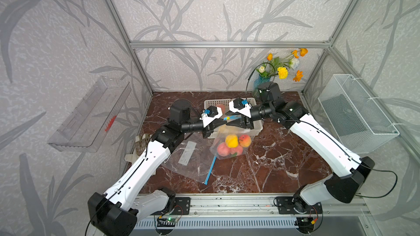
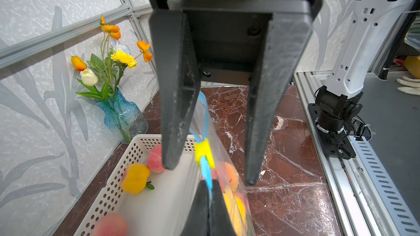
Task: Place the peach in a zip-top bag and seal the zipper
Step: Zip the zipper on the zipper food storage bag.
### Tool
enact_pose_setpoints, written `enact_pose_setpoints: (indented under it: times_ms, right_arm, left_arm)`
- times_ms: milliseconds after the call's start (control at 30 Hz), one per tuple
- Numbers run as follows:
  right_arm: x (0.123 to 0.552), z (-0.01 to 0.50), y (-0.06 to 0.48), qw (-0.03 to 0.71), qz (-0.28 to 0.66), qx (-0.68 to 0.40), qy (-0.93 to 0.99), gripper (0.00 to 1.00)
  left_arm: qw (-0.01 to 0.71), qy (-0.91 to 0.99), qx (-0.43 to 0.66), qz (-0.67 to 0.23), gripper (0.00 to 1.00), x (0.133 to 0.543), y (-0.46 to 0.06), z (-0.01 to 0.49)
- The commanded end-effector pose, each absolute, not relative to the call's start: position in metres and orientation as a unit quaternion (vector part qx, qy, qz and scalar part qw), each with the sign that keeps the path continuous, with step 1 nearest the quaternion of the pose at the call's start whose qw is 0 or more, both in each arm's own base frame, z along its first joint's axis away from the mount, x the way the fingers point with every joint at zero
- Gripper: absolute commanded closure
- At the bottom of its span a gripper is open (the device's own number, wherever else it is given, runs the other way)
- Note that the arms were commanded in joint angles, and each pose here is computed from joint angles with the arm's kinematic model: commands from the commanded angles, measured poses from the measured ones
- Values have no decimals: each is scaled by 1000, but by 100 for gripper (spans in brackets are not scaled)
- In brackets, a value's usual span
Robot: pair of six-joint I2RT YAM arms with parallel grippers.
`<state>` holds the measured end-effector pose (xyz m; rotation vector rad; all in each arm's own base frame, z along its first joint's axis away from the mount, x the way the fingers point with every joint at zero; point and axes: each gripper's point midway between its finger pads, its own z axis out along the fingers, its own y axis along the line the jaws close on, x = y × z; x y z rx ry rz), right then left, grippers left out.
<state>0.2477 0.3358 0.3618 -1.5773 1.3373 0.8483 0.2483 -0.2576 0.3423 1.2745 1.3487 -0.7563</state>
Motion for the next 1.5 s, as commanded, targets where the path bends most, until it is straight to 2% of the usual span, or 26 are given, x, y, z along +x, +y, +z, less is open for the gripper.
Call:
enact_pose_setpoints:
  times_ms: [0, 100, 233, 433, 500, 567, 667, 733, 833, 1000, 1467]
  right_arm:
    - [241, 372, 334, 438, 348, -641, 526, 67]
    - [238, 369, 333, 434, 348, -646, 523, 74]
    - [236, 369, 331, 438, 344, -647, 521, 77]
    - [235, 373, 330, 446, 339, -648, 516, 91]
    - [236, 374, 330, 447, 339, -647, 516, 92]
    - [236, 375, 331, 449, 341, -646, 515, 92]
    - [235, 377, 332, 451, 348, -645, 509, 92]
    - [235, 377, 333, 450, 352, -645, 508, 92]
    - [236, 375, 332, 447, 346, -647, 511, 93]
    - [236, 371, 329, 451, 331, -650, 515, 92]
    - [255, 366, 301, 478, 282, -626, 548, 89]
  left_arm:
    - [557, 542, 545, -314, 100, 239, -257, 360]
    - [559, 544, 543, -312, 100, 241, -257, 359]
    - [558, 551, 539, -309, 100, 243, -256, 357]
    - [555, 556, 534, -312, 100, 243, -256, 353]
    - [555, 557, 531, -317, 86, 242, -256, 353]
    - [554, 558, 527, -321, 78, 244, -257, 353]
    - [551, 556, 526, -332, 74, 244, -260, 354]
    - [553, 553, 526, -336, 74, 245, -261, 355]
    - [555, 550, 525, -336, 81, 244, -261, 356]
    - [552, 552, 526, -336, 99, 241, -259, 355]
    - [566, 576, 498, -315, 100, 246, -248, 349]
